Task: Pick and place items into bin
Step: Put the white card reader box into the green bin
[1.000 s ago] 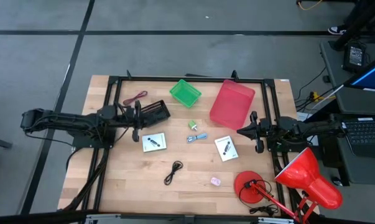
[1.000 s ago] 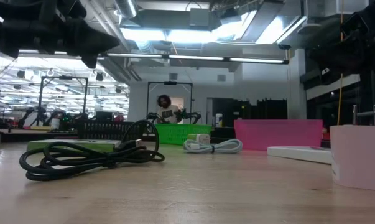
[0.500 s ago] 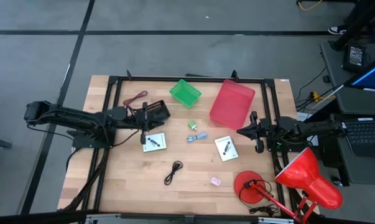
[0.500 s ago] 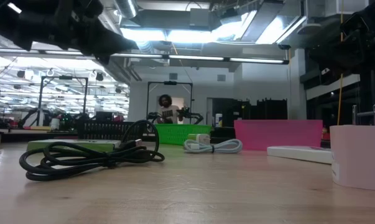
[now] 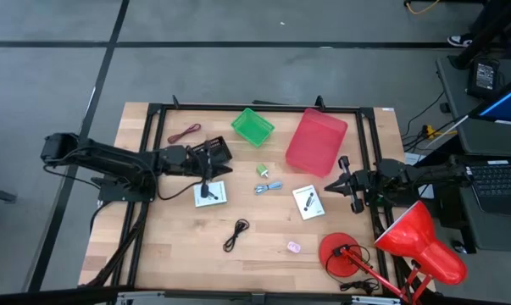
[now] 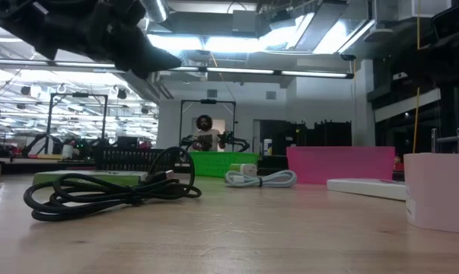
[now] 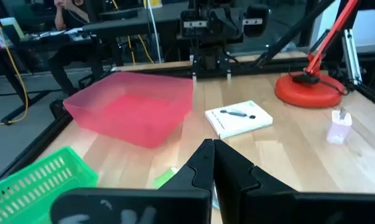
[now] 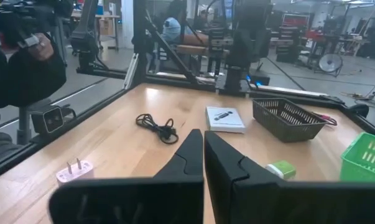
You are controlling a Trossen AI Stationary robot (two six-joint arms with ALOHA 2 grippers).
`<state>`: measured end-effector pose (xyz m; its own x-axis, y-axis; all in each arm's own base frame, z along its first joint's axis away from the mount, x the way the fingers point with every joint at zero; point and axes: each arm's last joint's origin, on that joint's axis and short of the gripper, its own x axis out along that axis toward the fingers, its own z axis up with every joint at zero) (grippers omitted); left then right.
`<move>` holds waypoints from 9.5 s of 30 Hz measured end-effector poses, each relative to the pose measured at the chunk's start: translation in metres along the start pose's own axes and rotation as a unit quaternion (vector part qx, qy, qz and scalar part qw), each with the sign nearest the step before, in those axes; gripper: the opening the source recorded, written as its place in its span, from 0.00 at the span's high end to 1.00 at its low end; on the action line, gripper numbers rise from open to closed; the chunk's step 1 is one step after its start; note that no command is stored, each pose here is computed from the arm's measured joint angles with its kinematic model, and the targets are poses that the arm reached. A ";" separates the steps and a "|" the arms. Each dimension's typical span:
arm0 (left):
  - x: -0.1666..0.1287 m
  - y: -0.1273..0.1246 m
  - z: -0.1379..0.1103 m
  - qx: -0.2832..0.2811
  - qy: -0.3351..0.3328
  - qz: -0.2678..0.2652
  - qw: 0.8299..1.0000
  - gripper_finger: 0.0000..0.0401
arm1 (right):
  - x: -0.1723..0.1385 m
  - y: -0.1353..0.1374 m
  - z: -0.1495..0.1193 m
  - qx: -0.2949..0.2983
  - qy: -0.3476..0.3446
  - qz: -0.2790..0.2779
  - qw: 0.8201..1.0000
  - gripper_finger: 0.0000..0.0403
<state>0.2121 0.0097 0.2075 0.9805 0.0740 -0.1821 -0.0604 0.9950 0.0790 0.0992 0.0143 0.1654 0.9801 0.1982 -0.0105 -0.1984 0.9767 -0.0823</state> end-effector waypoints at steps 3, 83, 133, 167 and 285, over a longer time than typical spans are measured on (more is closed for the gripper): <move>0.003 0.000 0.003 0.000 0.001 0.000 1.000 1.00 | 0.000 0.000 0.000 -0.001 0.000 0.000 1.000 1.00; 0.106 0.027 0.029 0.075 0.055 0.010 0.996 1.00 | 0.095 0.047 0.022 0.301 0.555 -0.222 0.743 1.00; 0.106 0.027 0.027 -0.093 0.058 0.032 0.993 1.00 | 0.090 0.055 -0.028 0.236 0.576 -0.173 0.763 1.00; 0.108 0.009 0.026 -0.157 0.063 0.024 0.985 0.94 | 0.102 0.049 -0.027 0.216 0.530 -0.162 0.804 1.00; 0.173 -0.057 -0.052 -0.489 0.234 0.046 0.839 0.51 | 0.138 0.038 -0.045 0.157 0.481 -0.086 0.858 1.00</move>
<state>0.3750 -0.0308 0.1209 0.7964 -0.0554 -0.6023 -0.4807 0.5463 -0.6859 0.2269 0.0754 0.1159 0.5167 0.0364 -0.8554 0.1054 0.9888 0.1057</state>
